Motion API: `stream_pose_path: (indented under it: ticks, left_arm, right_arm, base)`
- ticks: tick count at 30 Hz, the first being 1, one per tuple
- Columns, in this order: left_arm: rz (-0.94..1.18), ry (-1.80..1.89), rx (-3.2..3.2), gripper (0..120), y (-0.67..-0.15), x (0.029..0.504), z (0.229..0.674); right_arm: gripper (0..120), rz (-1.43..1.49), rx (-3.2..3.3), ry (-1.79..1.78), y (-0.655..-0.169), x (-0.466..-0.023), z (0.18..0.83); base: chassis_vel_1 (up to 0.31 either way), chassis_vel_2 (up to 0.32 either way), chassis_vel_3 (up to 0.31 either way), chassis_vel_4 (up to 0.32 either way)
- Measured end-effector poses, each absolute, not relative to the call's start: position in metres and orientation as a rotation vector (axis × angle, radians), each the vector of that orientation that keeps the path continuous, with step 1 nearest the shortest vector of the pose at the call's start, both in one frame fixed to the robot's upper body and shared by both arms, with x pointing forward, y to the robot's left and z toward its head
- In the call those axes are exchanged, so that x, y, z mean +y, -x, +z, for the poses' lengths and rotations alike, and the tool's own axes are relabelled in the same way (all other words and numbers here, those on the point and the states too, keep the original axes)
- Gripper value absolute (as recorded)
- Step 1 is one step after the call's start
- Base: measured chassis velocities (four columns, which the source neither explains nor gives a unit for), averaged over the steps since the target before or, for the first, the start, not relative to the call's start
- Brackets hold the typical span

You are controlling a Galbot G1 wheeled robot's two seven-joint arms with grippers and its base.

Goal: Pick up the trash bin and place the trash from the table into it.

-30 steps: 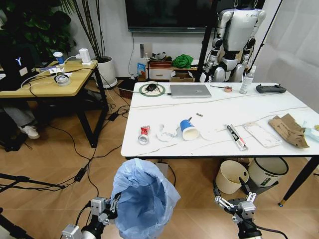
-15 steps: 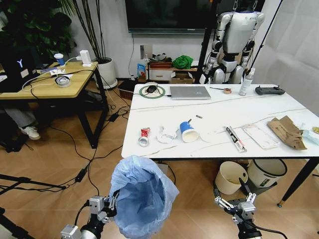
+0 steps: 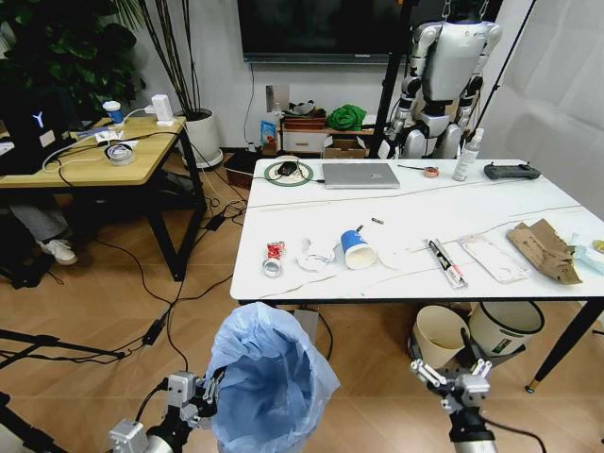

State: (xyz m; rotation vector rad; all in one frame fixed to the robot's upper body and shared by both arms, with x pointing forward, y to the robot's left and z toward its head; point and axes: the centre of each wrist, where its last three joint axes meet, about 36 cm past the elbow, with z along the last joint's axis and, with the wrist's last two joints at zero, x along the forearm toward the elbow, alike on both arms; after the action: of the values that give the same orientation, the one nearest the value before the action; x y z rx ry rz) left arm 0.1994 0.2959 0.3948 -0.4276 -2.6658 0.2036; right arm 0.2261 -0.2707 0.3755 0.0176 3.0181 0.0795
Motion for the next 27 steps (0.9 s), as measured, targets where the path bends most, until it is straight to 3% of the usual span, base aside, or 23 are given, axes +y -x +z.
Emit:
stream_pose_path:
  ticks: [9,18,27]
  left_arm:
    - [0.208,0.359,-2.679,0,-0.184,0.302,0.405]
    - [0.218,0.278,-2.715,0,-0.176,0.3,0.404]
    - [0.236,0.237,-2.731,0,-0.174,0.295,0.403]
  right_arm:
    - [100,0.25,2.988,0.005,-0.292,-0.297,0.428]
    - [100,-0.017,2.964,0.349,-0.353,-0.329,0.475]
    - [100,-0.058,2.989,0.565,-0.393,-0.333,0.46]
  base:
    - [0.0,0.0,0.0,0.0]
    - [0.0,0.0,0.0,0.0]
    - [0.0,0.0,0.0,0.0]
